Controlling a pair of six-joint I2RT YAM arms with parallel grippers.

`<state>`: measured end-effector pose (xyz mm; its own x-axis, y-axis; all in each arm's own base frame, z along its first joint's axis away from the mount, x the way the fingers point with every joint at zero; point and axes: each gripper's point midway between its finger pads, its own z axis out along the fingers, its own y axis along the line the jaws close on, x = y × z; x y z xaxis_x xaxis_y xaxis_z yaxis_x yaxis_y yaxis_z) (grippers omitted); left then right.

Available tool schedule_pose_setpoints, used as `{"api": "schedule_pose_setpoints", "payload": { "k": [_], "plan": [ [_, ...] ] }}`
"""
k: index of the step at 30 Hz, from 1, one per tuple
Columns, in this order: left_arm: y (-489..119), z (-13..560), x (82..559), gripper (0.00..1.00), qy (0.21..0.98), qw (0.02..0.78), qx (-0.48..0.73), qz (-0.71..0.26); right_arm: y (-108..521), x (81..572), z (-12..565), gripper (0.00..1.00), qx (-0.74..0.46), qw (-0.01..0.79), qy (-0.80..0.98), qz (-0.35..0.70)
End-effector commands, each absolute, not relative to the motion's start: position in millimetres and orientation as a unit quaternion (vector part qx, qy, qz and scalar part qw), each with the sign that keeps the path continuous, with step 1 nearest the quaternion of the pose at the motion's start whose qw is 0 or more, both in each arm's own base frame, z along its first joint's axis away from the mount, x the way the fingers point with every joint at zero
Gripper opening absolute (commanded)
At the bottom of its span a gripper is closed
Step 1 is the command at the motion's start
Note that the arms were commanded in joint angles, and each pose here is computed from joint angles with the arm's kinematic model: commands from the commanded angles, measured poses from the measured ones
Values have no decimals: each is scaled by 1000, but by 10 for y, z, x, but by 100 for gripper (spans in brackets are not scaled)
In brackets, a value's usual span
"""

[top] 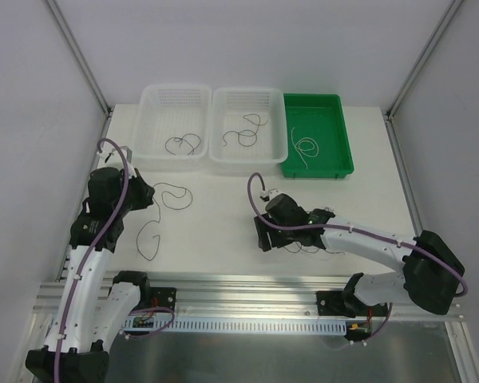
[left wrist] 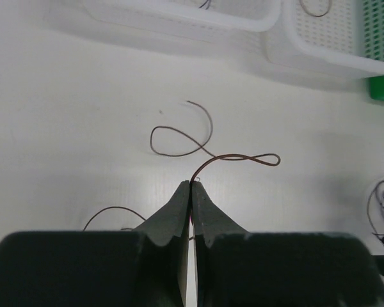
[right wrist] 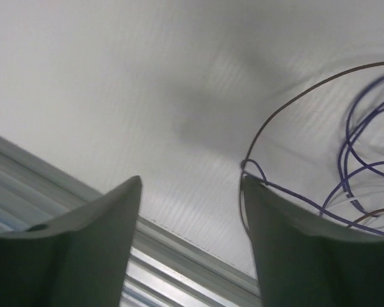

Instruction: Untangle the cables

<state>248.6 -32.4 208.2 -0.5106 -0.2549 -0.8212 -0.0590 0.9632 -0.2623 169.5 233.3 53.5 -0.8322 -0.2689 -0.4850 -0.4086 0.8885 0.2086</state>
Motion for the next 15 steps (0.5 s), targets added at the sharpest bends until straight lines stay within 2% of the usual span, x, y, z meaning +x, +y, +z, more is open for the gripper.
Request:
{"api": "schedule_pose_setpoints", "payload": {
  "k": [1,2,5,11,15],
  "plan": [
    [-701,2688,2538,0,828,517,-55,-210,2671,1726,892,74,-221,265,919,193],
    [-757,2757,2549,0,826,514,-50,-226,2654,1702,940,84,-227,267,917,191],
    [-953,3064,2578,0,813,508,-37,-282,2574,1656,1042,95,-236,278,914,180],
    [-1385,3651,2714,0,793,501,7,-346,2075,1695,1226,99,-214,347,908,101],
    [-1686,3946,2942,0,787,509,34,-346,1826,1643,1332,100,-181,383,900,100]
  ]
}}
